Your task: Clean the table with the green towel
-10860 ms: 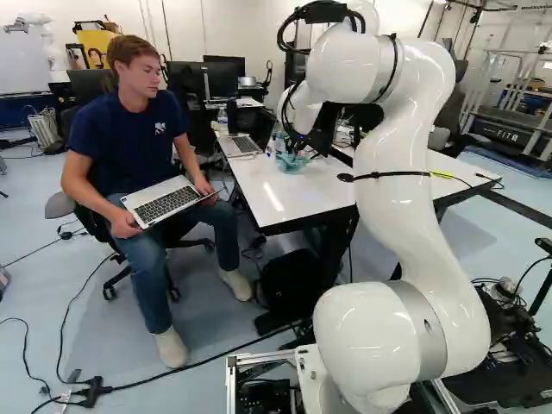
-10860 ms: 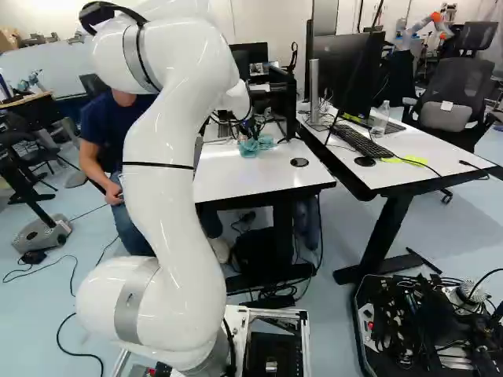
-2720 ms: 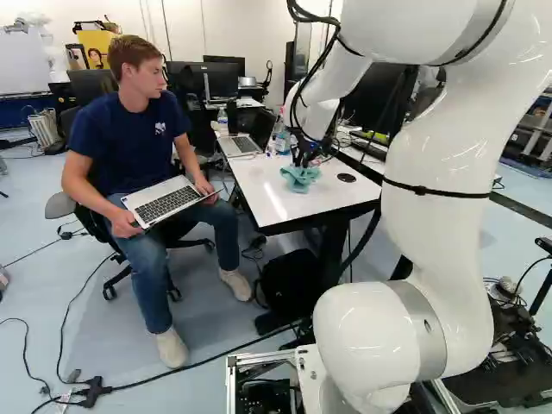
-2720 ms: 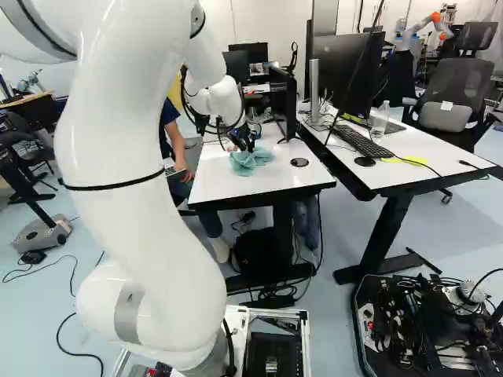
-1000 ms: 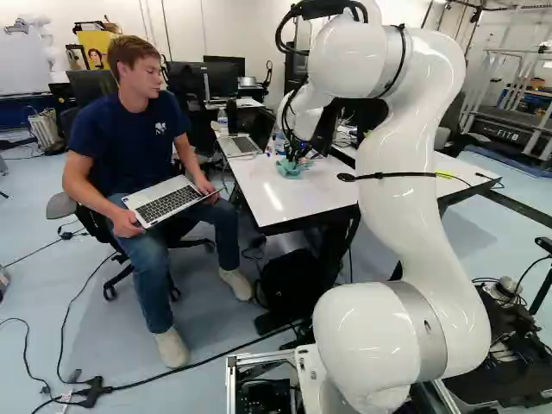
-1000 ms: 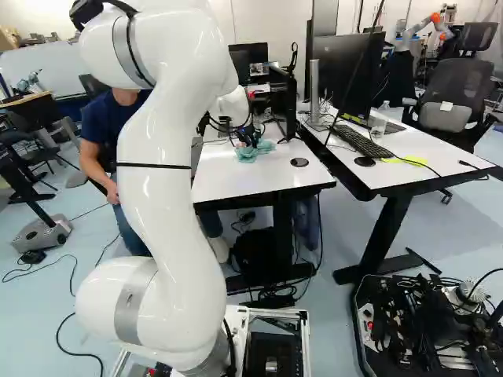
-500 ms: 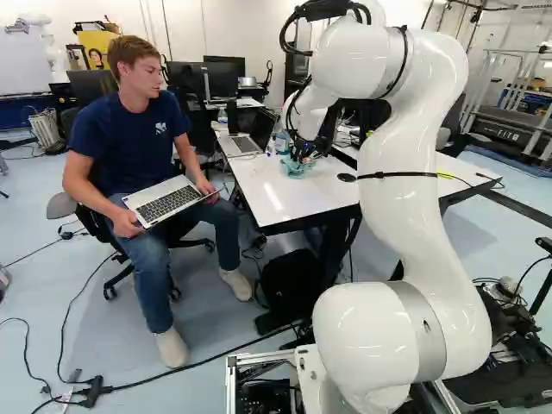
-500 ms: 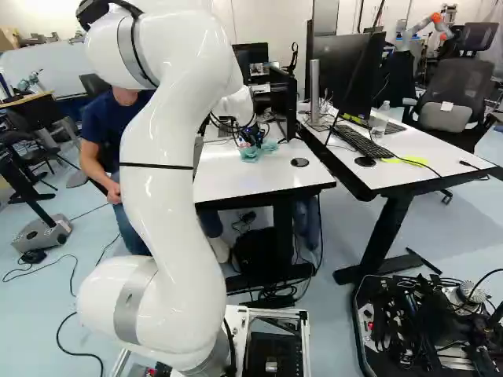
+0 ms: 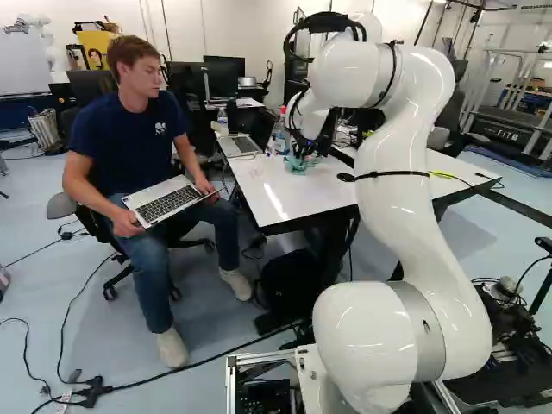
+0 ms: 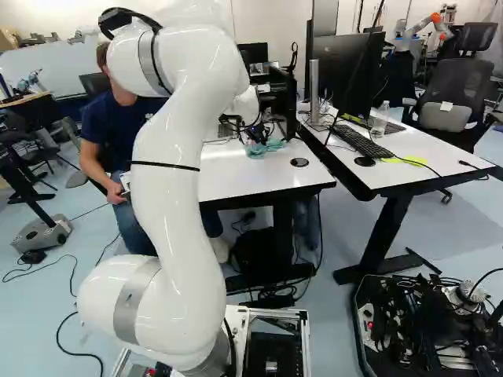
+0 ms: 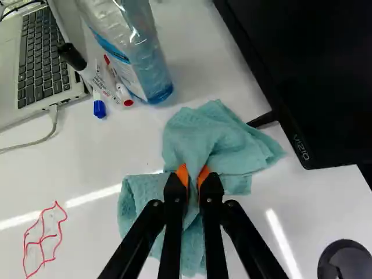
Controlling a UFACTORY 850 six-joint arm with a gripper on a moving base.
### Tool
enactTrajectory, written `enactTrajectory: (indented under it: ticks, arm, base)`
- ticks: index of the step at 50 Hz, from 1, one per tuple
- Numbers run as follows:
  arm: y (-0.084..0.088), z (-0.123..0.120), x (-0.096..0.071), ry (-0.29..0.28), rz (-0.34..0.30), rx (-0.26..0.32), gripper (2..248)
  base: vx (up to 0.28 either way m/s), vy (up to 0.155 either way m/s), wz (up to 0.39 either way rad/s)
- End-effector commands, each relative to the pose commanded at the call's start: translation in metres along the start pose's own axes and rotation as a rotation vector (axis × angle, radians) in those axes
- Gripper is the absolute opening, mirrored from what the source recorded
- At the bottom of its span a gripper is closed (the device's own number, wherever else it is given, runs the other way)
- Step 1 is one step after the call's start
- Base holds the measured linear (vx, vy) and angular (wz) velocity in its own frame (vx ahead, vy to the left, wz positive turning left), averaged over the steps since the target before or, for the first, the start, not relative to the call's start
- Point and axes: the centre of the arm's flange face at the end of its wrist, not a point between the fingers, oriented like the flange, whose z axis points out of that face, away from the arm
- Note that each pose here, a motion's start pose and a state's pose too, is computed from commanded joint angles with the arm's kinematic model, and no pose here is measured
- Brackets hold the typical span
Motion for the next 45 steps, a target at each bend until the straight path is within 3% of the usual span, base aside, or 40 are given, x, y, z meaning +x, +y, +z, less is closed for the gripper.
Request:
enactTrajectory:
  ticks: [21, 45]
  arm:
    - [-0.027, 0.018, 0.018, 0.028, -0.028, 0.022, 39]
    - [-0.058, -0.003, -0.005, -0.004, -0.065, 0.048, 39]
  base:
    - [0.000, 0.000, 0.000]
    - [0.000, 0.000, 0.000]
